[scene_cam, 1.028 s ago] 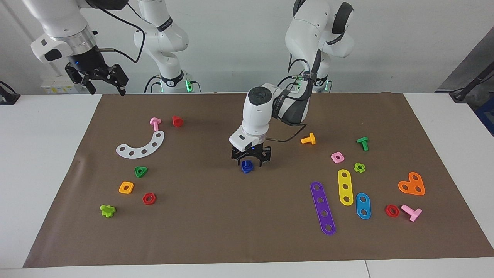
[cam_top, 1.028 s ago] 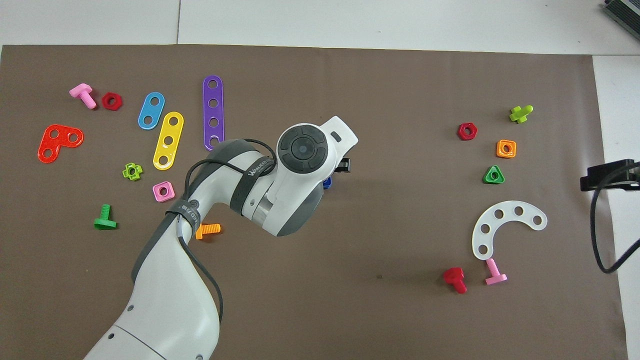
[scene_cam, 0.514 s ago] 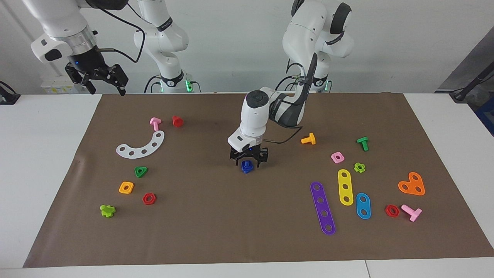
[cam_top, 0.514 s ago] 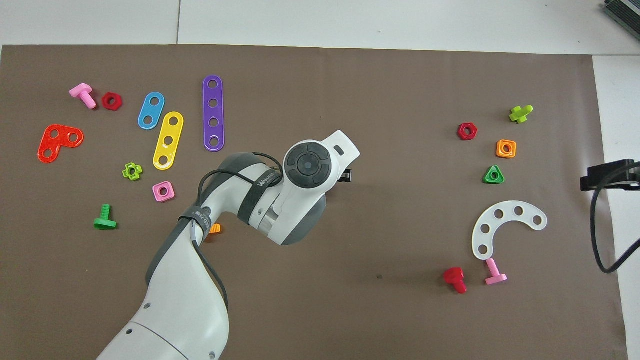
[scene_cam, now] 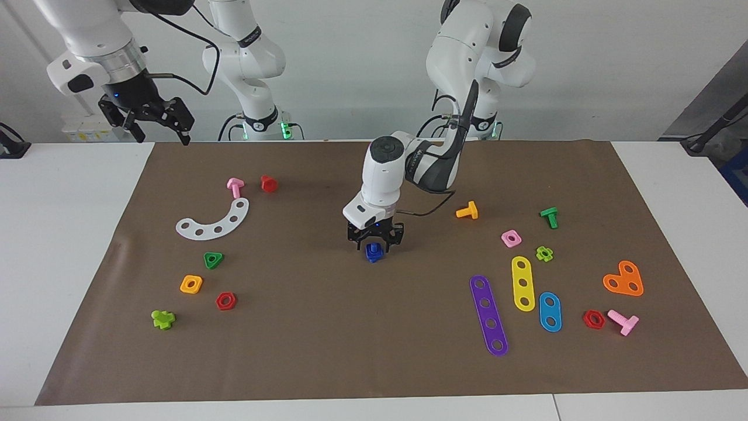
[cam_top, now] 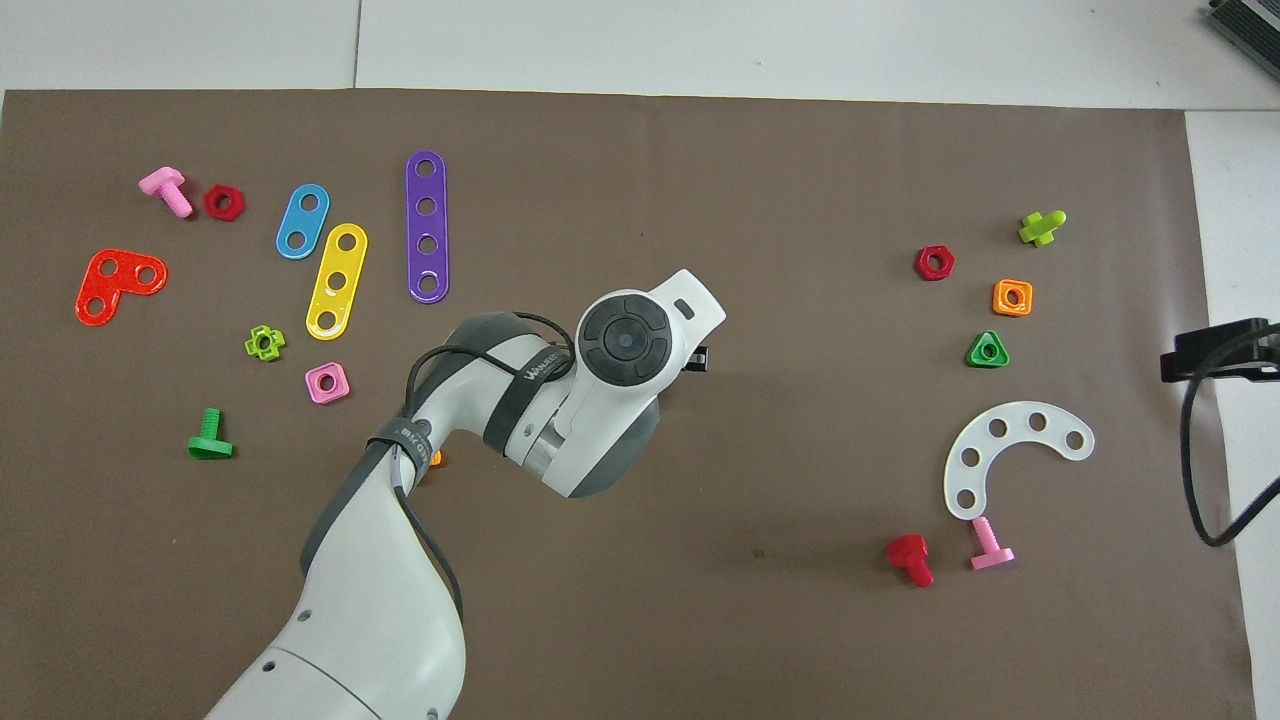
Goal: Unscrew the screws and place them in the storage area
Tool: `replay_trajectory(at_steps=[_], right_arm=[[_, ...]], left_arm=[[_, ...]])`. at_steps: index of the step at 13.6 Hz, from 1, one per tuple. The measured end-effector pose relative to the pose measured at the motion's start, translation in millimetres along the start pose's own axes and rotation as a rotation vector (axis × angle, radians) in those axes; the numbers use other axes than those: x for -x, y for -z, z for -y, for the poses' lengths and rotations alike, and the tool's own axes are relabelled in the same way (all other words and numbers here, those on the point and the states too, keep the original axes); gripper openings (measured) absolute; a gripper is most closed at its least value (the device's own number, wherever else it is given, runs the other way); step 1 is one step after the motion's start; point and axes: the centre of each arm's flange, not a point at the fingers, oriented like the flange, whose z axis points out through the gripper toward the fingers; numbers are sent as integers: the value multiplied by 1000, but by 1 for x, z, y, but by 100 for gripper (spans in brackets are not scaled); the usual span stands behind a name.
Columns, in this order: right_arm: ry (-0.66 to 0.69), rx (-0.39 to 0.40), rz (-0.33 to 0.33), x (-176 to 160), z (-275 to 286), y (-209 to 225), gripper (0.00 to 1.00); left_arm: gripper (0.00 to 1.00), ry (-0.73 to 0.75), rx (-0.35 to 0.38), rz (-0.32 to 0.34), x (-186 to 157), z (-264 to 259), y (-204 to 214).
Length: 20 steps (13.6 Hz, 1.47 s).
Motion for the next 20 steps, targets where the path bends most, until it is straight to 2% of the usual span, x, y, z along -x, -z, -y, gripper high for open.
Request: replay_trajectory(at_steps=[4, 5, 6, 8, 9, 10, 20], right_arm=[[0, 0, 0, 0, 0, 0, 100], [0, 0, 0, 0, 0, 0, 100], [0, 0, 0, 0, 0, 0, 100], [0, 0, 0, 0, 0, 0, 100], [0, 0, 0, 0, 0, 0, 100], [0, 0, 0, 0, 0, 0, 100], [0, 0, 0, 0, 0, 0, 100]], left_arm=[[77, 3, -2, 1, 1, 2, -3], [67, 4, -2, -1, 1, 2, -3], [67, 4, -1, -1, 0, 2, -3], [54, 6, -1, -3, 0, 3, -3], [54, 7, -2, -3, 0, 3, -3], [48, 9, -2, -4, -1, 4, -2], [48, 36, -9, -2, -6, 6, 11]])
